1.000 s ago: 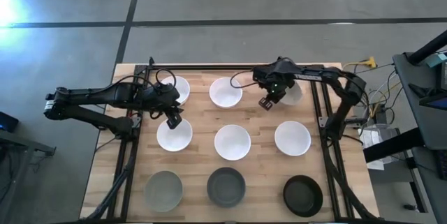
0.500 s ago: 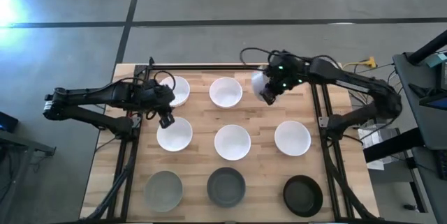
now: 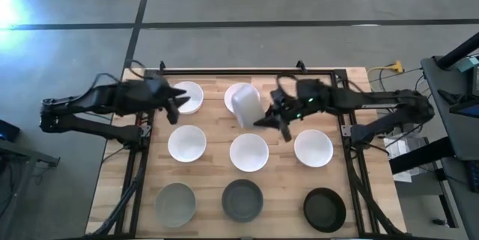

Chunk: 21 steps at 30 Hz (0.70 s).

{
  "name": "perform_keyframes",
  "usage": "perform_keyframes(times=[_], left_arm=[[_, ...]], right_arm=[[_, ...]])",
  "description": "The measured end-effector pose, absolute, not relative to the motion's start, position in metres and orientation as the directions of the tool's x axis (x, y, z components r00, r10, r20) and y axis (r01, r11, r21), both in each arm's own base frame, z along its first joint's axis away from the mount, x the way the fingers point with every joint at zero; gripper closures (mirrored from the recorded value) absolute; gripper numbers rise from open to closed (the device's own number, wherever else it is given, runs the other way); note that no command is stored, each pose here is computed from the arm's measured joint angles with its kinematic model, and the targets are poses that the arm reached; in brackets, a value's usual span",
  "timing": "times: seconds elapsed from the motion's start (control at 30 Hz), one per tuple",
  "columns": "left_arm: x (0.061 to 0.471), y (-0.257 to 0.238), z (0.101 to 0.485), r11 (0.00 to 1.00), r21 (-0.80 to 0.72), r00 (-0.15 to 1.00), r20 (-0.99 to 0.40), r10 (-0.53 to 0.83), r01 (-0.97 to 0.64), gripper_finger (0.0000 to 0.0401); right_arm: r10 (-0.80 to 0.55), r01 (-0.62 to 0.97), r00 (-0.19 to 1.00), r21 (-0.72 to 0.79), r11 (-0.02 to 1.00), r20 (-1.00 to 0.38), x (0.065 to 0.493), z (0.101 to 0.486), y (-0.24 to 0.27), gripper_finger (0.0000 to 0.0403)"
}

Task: Nest bowls inside each other
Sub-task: Stack the light gray bowl on top of the white bowl

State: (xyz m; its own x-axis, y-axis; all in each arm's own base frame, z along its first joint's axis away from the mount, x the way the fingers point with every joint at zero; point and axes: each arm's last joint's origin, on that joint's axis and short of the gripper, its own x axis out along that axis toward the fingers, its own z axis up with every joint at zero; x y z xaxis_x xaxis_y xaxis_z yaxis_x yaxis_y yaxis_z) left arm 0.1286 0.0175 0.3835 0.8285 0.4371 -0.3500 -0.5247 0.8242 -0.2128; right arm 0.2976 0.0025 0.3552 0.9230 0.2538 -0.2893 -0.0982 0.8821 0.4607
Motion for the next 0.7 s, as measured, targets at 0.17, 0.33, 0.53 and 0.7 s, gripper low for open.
perform_keyframes(times=[0.17, 0.33, 0.53, 0.7], left_arm=[[0.102, 0.017, 0.399, 0.846, -0.214, 0.869, -0.206, 0.449, -0.488, 0.0271], [0.079, 0.016, 0.403, 0.846, -0.241, 0.880, -0.138, 0.455, -0.475, 0.0271], [0.048, 0.014, 0.399, 0.846, -0.281, 0.888, -0.054, 0.457, -0.453, 0.0271], [0.035, 0.014, 0.384, 0.841, -0.311, 0.890, -0.038, 0.455, -0.443, 0.0271]], right_arm=[[0.356, -0.176, 0.872, 0.462, 0.869, -0.337, 0.322, 0.340, 0.024, 0.0394], [0.389, -0.259, 0.784, 0.314, 0.913, -0.484, 0.338, 0.336, 0.056, 0.0394], [0.195, -0.192, 0.660, 0.088, 0.977, -0.725, 0.357, 0.329, 0.080, 0.0394], [0.059, -0.146, 0.587, -0.033, 0.989, -0.808, 0.379, 0.328, 0.093, 0.0394]])
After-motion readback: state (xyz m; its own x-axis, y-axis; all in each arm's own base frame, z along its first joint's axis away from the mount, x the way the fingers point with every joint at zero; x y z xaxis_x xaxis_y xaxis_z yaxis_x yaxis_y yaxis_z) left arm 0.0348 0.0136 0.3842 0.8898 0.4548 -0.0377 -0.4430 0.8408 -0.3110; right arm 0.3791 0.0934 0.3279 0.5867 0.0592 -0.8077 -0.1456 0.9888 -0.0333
